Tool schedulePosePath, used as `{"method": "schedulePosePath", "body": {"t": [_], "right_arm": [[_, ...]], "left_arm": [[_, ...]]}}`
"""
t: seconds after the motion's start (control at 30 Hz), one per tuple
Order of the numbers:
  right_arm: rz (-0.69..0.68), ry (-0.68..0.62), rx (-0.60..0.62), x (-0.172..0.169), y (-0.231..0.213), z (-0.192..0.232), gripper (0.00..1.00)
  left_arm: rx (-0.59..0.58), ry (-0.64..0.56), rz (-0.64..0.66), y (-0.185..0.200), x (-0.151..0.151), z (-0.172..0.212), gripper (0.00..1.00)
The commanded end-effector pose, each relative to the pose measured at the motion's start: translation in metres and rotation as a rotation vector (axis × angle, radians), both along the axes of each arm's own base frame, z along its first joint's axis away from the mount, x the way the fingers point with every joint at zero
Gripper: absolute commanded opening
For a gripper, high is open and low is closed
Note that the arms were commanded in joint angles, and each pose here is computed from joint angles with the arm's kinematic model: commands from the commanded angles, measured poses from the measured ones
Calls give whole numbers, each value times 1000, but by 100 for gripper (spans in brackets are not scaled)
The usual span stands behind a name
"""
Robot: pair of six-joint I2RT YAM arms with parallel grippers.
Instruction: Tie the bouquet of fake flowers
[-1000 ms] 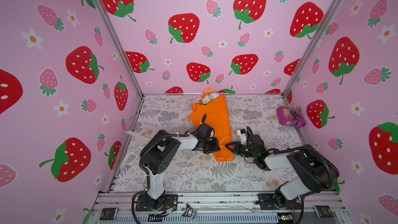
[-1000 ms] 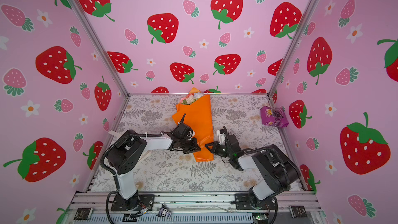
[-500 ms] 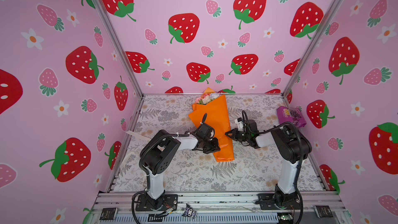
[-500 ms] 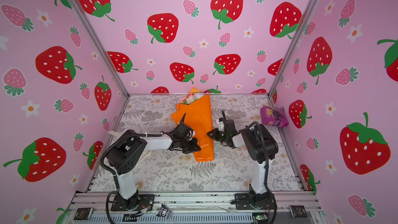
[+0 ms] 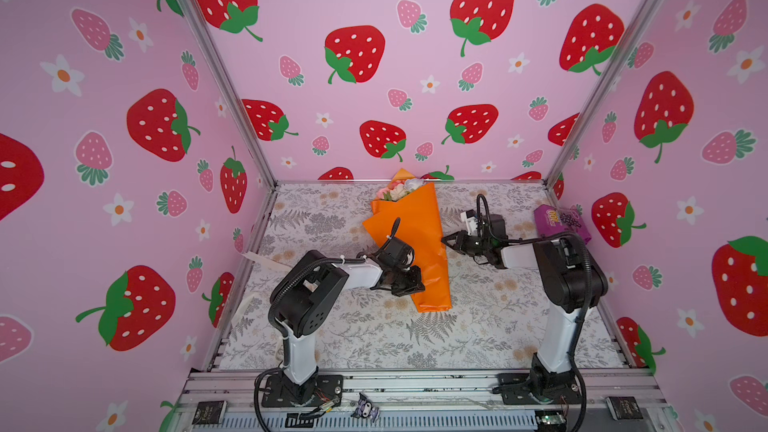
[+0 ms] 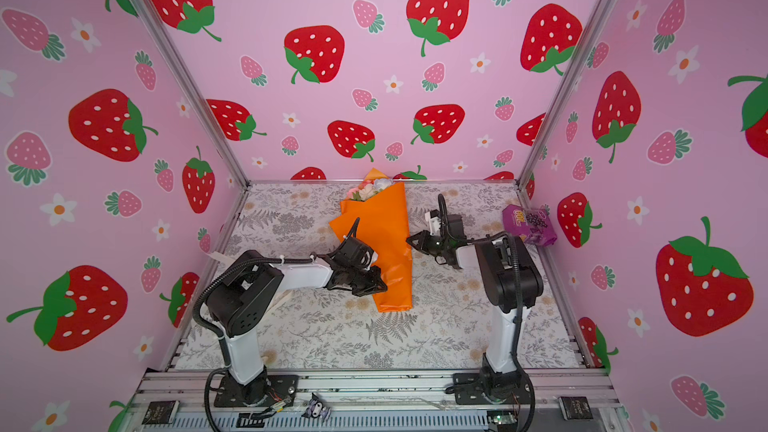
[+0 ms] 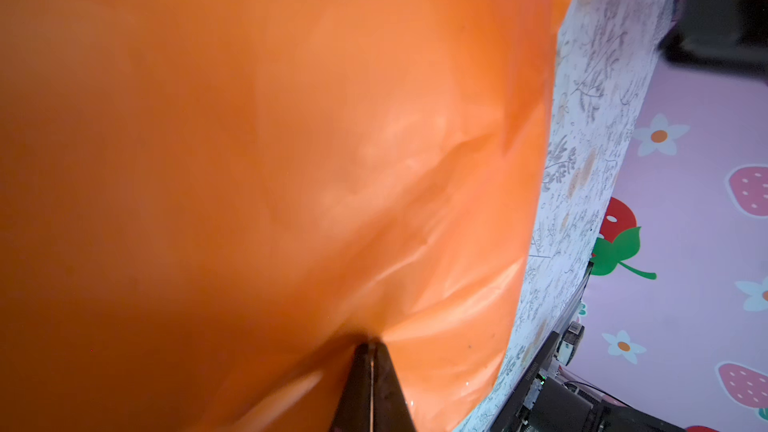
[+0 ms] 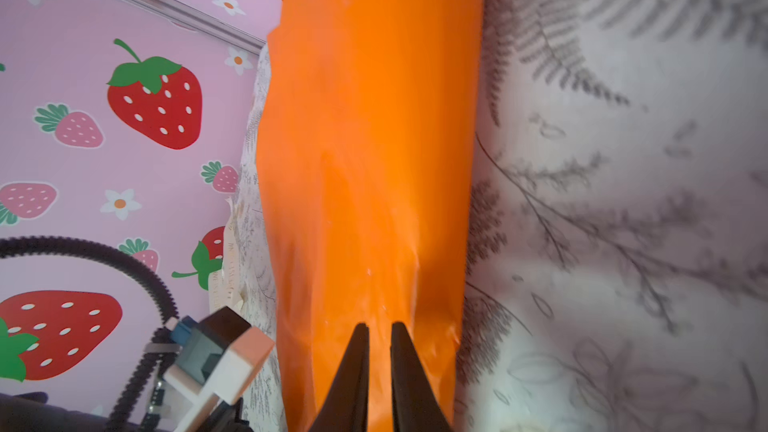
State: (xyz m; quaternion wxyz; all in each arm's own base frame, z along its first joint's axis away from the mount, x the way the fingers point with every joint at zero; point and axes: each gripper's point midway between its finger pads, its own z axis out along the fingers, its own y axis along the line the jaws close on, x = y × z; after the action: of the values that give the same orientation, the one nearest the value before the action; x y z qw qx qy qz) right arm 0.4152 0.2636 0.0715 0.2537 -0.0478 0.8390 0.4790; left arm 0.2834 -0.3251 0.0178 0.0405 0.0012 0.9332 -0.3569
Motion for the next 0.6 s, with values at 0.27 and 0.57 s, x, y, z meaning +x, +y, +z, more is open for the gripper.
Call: {"method": "schedulePosePath", "body": {"t": [0.27,0.57], "right_arm": [[4,31,-20,62,22,-41,18],[-113,36,10,128,21,-55,20]], "left_arm": [[133,84,-13,22,-19,-29,8],[153,99,-14,29,-27,-36,7]]}}
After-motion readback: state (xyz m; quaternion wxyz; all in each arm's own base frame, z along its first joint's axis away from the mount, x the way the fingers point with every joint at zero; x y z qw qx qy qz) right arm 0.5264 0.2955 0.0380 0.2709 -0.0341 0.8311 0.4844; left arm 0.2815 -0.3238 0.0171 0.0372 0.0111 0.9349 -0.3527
